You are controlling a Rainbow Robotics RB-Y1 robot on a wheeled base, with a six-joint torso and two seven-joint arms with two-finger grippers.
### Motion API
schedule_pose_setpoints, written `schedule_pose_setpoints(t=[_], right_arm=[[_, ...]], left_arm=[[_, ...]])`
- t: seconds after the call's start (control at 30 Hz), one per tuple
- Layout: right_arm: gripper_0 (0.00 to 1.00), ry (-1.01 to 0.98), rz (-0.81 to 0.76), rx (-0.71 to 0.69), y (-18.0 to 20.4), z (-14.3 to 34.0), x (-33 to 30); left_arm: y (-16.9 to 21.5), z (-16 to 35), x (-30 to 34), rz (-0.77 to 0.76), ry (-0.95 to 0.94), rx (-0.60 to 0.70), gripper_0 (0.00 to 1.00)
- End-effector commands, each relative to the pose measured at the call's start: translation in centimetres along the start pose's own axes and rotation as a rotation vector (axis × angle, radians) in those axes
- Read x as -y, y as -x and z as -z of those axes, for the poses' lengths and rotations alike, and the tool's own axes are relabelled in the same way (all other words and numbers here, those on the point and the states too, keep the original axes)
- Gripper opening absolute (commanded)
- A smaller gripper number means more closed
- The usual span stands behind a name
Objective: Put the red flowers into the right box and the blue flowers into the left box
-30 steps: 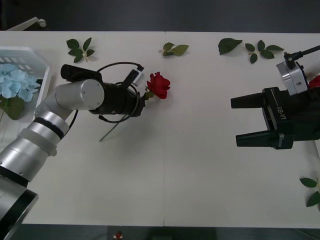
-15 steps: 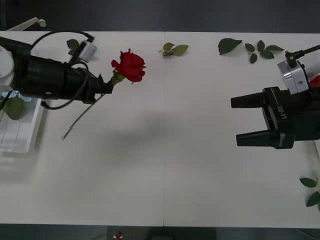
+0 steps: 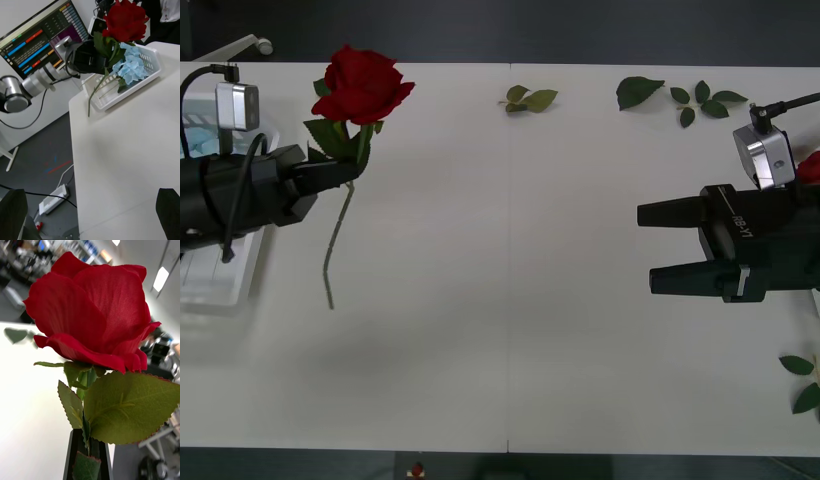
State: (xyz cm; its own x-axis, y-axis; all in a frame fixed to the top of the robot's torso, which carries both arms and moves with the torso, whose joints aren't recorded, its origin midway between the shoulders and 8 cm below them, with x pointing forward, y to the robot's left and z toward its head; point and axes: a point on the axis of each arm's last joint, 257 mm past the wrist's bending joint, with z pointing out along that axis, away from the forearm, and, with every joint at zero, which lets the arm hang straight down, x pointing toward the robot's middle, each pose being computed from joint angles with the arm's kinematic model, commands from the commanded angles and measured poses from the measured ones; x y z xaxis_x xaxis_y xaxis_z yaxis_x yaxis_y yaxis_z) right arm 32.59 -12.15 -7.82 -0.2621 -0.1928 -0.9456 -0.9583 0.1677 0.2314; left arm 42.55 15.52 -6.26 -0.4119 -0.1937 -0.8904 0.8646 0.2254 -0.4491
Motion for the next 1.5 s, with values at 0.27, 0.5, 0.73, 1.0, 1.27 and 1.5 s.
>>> schedule_pose_setpoints(t=[0.27,0.5,0.73,1.0,1.27,1.5], right_arm=[[1.00,0.037,-0.189,0.130,0.0,-4.7,-0.6],[1.00,-0.027,-0.174,0.174,-0.4,-7.4,1.2],[1.00,-0.049,-0.161,0.170,-1.4,-9.5,2.8],[1.00,-0.028,-0.207,0.213,-1.2,-11.5,3.6],[1.00,0.001,-0.272,0.264,-0.5,-13.9,3.2],[1.00,0.021,-0.292,0.298,0.8,-14.9,2.8]], left_arm=[[3.5,-8.6,4.0,0.060,-0.166,0.321,0.00],[4.9,-13.2,6.1,0.183,-0.215,0.430,0.00],[4.4,-15.7,6.8,0.223,-0.207,0.442,0.00],[3.4,-16.8,6.9,0.220,-0.197,0.414,0.00],[2.8,-17.9,6.6,0.181,-0.168,0.379,0.00],[2.1,-18.7,6.3,0.184,-0.145,0.366,0.00]])
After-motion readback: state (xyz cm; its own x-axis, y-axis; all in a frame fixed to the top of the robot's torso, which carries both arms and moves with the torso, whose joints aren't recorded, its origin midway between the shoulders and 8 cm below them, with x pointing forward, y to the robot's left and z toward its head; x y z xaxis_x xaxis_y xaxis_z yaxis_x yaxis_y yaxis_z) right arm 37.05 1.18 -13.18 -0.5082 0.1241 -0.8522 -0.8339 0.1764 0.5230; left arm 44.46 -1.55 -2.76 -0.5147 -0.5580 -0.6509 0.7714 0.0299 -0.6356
